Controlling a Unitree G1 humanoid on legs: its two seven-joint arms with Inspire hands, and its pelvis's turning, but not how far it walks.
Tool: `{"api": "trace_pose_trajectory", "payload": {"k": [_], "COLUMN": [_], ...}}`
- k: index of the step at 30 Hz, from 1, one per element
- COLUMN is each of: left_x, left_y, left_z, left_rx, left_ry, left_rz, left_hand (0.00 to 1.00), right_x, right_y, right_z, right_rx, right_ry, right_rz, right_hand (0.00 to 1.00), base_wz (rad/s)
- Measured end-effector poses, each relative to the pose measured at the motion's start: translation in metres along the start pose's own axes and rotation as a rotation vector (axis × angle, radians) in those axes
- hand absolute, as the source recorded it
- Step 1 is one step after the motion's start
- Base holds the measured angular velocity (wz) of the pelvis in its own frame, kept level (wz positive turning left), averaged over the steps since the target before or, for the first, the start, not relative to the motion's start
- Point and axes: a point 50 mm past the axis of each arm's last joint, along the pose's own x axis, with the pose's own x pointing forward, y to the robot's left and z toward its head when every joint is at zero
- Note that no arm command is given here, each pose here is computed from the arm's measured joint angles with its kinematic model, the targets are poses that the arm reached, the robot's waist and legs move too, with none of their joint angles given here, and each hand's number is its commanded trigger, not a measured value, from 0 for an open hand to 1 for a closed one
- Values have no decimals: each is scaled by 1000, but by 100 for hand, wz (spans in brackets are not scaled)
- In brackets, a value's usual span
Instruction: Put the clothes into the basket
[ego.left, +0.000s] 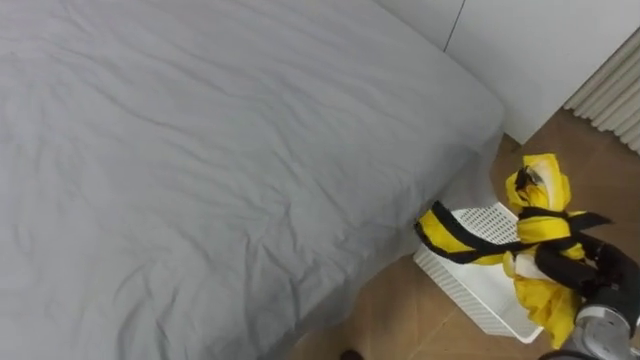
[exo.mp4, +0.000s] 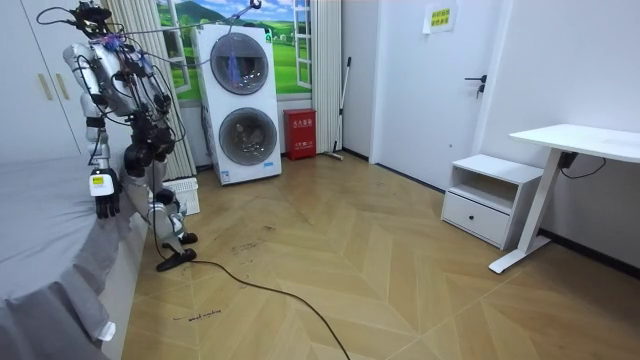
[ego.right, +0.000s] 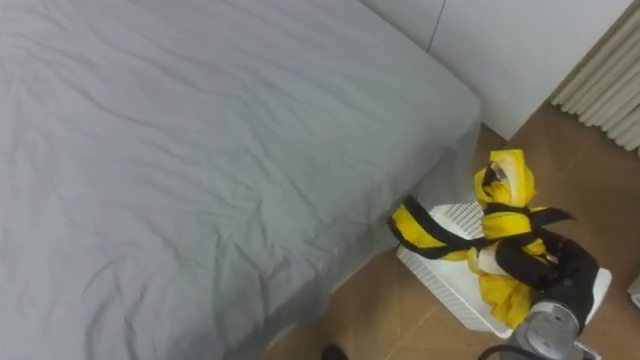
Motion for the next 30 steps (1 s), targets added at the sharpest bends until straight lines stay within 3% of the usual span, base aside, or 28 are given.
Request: {"api": "trace_pose_trajectory", "payload": {"k": [10,23,24,25,30], "left_x": [1,1,1,1,1], "left_y": [-8,-13,-13,-13,-15], "left_z": [9,20,20,20,24], "left_rx": [41,57,57,56,64], "left_ry": [-16,-46,-48,-51,-66], "left_rz": [1,6,8,9,11], "left_hand": [0,0,0,0,0], "right_x": [12,16,16,16,18], "right_y": [12,-1,-2,-2,-6], "right_z": [19,26,25,26,29], "right_rx": [25,48,48,49,46], "right_ry": [-36,-55,-54,-56,-71], "right_rz": [-76,-181,-186,-190,-204], "right_hand": [100,100,60,0,0], "base_wz": [7,5,0,0,3]}}
